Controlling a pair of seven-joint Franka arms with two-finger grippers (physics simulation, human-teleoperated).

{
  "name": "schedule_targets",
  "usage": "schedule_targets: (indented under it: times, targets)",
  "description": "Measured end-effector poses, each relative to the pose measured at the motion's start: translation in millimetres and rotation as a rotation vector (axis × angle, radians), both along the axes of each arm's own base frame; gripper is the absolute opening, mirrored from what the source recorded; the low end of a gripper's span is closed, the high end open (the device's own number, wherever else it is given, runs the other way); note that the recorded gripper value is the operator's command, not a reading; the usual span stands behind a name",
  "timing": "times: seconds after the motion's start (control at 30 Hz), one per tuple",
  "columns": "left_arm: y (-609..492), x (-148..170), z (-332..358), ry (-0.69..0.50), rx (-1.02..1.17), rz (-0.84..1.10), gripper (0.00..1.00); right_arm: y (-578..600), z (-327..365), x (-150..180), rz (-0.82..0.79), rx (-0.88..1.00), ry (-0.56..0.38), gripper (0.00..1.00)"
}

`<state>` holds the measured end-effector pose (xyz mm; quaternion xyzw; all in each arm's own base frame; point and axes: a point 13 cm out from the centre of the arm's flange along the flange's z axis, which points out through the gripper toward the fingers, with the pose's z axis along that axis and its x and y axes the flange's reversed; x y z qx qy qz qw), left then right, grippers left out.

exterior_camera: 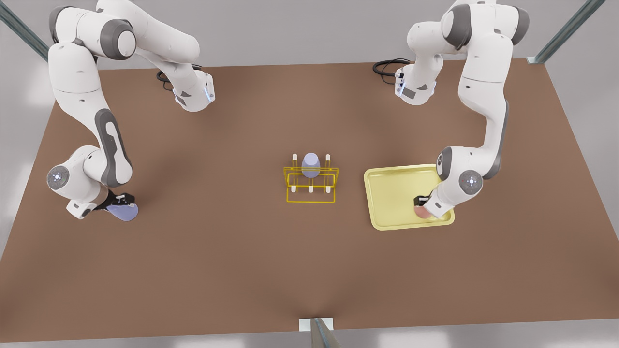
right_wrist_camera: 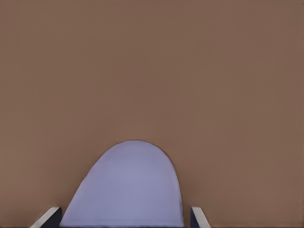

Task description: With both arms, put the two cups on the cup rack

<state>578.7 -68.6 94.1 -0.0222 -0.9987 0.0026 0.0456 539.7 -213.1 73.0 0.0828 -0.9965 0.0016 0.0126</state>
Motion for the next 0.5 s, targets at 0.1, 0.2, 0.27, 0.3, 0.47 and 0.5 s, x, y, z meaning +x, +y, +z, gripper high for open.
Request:
schedule_targets:
  times: [0.1,0.2,0.27,0.3,0.47,0.5]
  targets:
    - [-22,-6,30,-0.001,-0.010,-0.029,0.79,0,-2,-5,0.003,0.002,0.004,1.00]
    - [-64,3,62,-0.014,-0.035,-0.071,0.79,-1,-3,-5,0.008,0.002,0.004,1.00]
    - [-87,24,95,-0.047,-0.052,-0.085,0.79,-1,-3,-5,0.011,0.003,0.003,0.97]
    - [-102,30,109,-0.057,-0.062,-0.096,0.79,0,-3,-4,0.010,0.004,0.001,0.87]
    - [-246,34,164,-0.098,-0.169,-0.191,0.80,4,0,3,0.012,0.011,-0.013,0.84]
    - [-270,34,170,-0.097,-0.192,-0.195,0.80,5,1,3,0.009,0.015,-0.015,0.84]
